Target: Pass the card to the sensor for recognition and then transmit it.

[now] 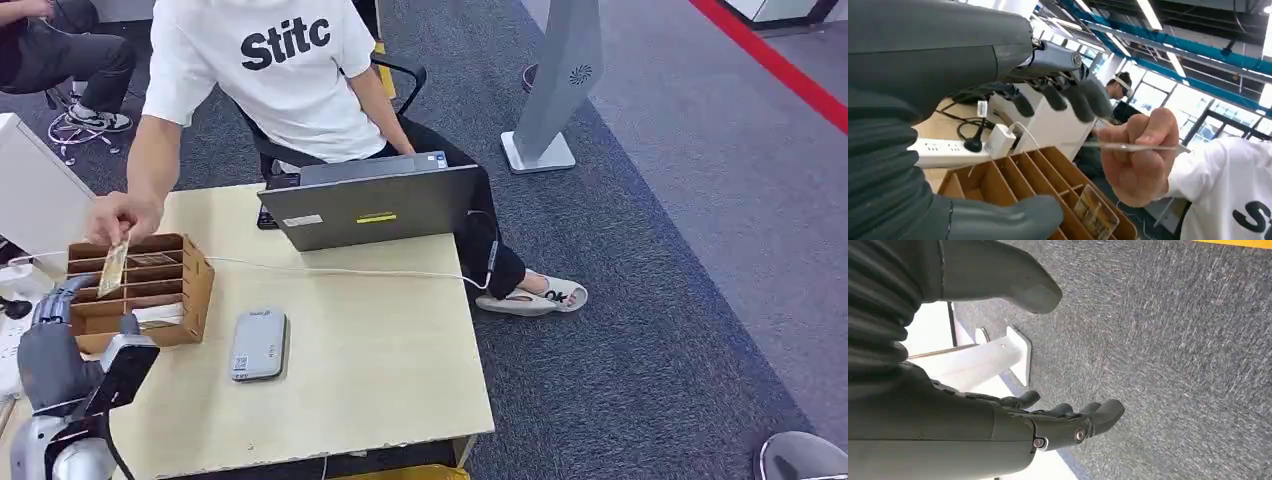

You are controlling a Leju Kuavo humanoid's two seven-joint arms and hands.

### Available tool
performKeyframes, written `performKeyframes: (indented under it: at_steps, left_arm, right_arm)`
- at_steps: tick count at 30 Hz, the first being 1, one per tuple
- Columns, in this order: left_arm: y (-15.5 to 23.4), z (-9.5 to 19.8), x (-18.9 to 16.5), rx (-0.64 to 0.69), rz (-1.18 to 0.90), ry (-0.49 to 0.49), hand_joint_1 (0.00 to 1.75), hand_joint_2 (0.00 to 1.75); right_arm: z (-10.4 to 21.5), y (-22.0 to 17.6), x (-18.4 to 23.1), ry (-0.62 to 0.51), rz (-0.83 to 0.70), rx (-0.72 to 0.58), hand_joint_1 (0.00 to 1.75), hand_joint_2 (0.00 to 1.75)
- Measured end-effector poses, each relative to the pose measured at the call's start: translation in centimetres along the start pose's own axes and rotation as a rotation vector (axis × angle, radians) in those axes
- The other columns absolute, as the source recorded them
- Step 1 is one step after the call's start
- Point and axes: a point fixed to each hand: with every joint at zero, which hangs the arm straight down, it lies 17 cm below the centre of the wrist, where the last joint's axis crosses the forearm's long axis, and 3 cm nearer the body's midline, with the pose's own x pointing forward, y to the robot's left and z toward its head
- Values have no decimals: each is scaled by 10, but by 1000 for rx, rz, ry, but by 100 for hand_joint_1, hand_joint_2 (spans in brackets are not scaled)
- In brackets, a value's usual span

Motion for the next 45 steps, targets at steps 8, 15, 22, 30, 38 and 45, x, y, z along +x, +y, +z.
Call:
performKeyframes:
  at_steps: [8,15,22,30,38,45]
  left_arm:
    - [-13,12,0,-29,12,1,175,175]
    - [-16,20,1,-33,12,-8,175,175]
    - [-22,32,1,-48,13,-11,175,175]
    - [-40,49,14,-93,28,-36,175,175]
    - [-63,54,43,-151,40,-92,175,175]
    - [-76,56,57,-177,59,-104,175,175]
  right_arm:
    - [0,-1,-1,6,1,-3,0,175]
    - [0,-1,1,-8,10,-8,0,175]
    - [0,-2,2,-17,23,-13,0,175]
    - [0,-1,3,-21,28,-11,0,175]
    - [0,0,3,-22,31,-5,0,175]
    - [0,-1,6,-39,35,-11,0,175]
